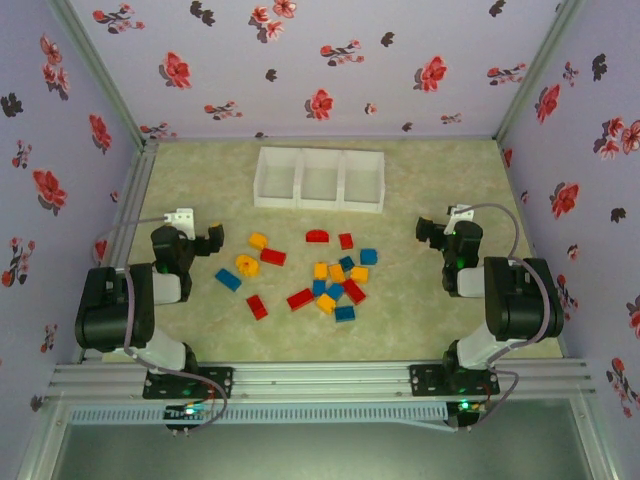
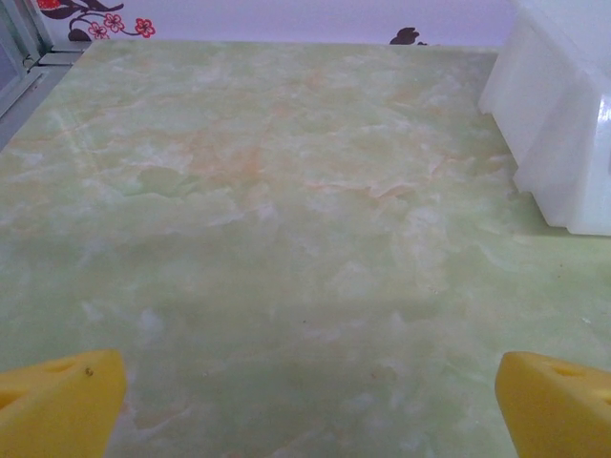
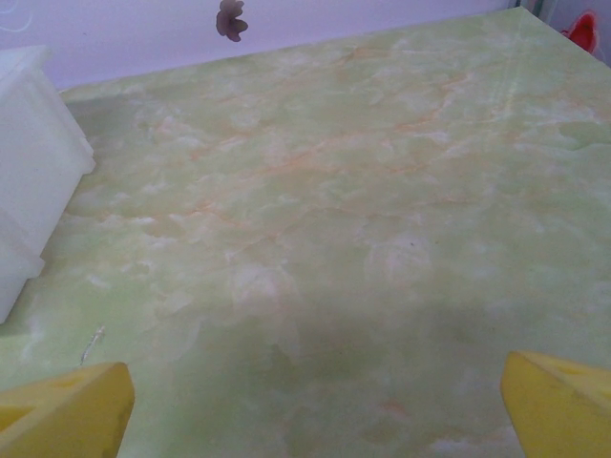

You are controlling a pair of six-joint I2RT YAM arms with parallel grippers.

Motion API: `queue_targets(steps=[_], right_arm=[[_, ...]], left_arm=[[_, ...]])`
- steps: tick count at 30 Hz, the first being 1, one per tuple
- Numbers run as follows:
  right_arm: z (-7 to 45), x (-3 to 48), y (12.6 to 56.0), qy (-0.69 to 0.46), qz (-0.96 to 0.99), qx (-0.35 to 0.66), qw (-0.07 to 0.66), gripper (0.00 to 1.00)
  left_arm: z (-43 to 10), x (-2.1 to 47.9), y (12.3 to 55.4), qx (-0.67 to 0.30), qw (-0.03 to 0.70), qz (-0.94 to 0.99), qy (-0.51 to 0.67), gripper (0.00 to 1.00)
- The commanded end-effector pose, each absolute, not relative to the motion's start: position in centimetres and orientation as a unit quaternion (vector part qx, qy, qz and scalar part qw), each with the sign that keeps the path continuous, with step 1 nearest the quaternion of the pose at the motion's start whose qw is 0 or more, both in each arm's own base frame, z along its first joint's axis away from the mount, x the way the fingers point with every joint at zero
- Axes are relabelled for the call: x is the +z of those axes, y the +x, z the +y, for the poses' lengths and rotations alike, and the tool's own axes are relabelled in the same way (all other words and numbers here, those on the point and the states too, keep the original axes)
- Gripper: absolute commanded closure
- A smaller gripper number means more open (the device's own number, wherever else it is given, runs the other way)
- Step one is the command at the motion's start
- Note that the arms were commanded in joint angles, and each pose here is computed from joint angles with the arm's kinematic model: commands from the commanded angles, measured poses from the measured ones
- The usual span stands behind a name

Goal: Sort the legos into containers by color

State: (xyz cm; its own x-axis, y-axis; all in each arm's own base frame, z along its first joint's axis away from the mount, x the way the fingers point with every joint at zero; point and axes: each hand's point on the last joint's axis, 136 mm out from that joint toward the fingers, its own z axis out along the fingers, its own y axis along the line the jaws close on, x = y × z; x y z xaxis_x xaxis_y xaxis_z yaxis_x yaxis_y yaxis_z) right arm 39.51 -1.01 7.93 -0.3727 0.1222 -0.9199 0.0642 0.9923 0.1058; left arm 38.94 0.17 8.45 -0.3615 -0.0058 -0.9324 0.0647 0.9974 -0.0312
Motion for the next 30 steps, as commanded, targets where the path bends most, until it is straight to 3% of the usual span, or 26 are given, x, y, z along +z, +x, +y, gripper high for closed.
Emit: queue_targets(steps=[1,6,10,14,18,21,24,30], right_arm=[[-2.0,8.9,39.8,0.077,0.819,0.007,0.569,0.01],[-5.2,13.5,38.1,0.166,0.813,-0.06,0.554,0.01],[-4.2,20.5,37.2,0.171,0.803,-0.032,0.57,0.01],[-2.8,26.6,35.7,0.175,0.797,-0.033,0.578,0.01],[0.2,30.1,34.4,0.152,0.825,0.035,0.543,0.01],[3.8,30.1,33.7,0.125,0.86,0.116,0.482,0.01],[7.1,28.5,32.5,0.092,0.885,0.134,0.437,0.01],[12.8,20.9,31.7,0.069,0.914,0.149,0.372,0.05]], left_arm=[[0.6,9.5,39.7,-0.017,0.576,0.817,0.014,0.0],[2.2,13.0,39.5,0.025,0.562,0.826,-0.025,0.0],[3.7,18.3,38.4,0.038,0.571,0.815,-0.089,0.0],[2.8,24.1,36.8,-0.006,0.584,0.801,-0.129,0.0],[0.2,29.8,34.7,-0.078,0.596,0.784,-0.155,0.0],[-2.9,31.4,32.1,-0.083,0.556,0.818,-0.123,0.0],[-3.9,30.5,29.7,-0.078,0.526,0.836,-0.132,0.0],[-5.7,27.6,28.3,-0.114,0.493,0.854,-0.119,0.0]])
